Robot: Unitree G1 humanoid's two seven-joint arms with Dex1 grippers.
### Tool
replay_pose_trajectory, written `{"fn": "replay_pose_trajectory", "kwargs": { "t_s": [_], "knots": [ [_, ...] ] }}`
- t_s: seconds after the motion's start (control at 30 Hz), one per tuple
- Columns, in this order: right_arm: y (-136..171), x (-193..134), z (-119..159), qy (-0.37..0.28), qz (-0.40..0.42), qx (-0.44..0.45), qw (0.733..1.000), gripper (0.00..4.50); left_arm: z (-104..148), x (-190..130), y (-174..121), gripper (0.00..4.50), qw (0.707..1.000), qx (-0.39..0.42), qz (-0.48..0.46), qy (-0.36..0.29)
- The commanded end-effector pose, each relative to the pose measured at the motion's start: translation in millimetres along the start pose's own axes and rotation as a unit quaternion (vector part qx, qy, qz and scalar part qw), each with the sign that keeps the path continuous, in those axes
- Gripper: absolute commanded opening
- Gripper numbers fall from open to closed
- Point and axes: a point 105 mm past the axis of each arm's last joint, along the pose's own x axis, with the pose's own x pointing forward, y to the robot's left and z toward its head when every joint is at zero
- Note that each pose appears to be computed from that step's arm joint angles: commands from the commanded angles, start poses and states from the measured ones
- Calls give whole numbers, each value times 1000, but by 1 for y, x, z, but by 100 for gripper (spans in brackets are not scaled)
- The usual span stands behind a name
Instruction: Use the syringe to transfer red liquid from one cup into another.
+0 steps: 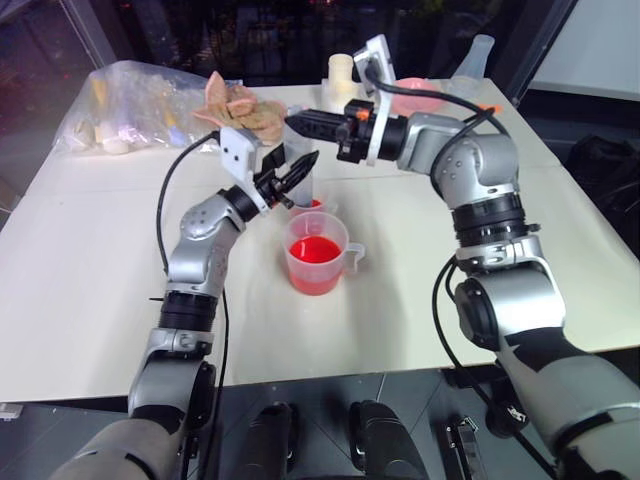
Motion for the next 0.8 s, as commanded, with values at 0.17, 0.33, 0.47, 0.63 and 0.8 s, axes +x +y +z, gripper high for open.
{"fn": "replay_pose_trajectory", "kwargs": {
  "t_s": [0.17,0.33,0.47,0.63,0.8],
  "knots": [
    [-5,0,-9,11,-10,28,999,4,64,9,-9,155,993,51,-26,-103],
    [-2,-1,-1,-2,-5,31,1000,4,61,8,-11,155,993,50,-28,-100],
    [4,-8,7,-10,7,27,1000,96,61,8,-11,155,993,48,-28,-101],
    [2,-29,12,-6,-8,20,1000,286,60,9,-13,155,994,32,-22,-105],
    [6,-63,16,-3,-20,12,1000,286,59,7,-14,155,994,26,-19,-104]
  ]
}}
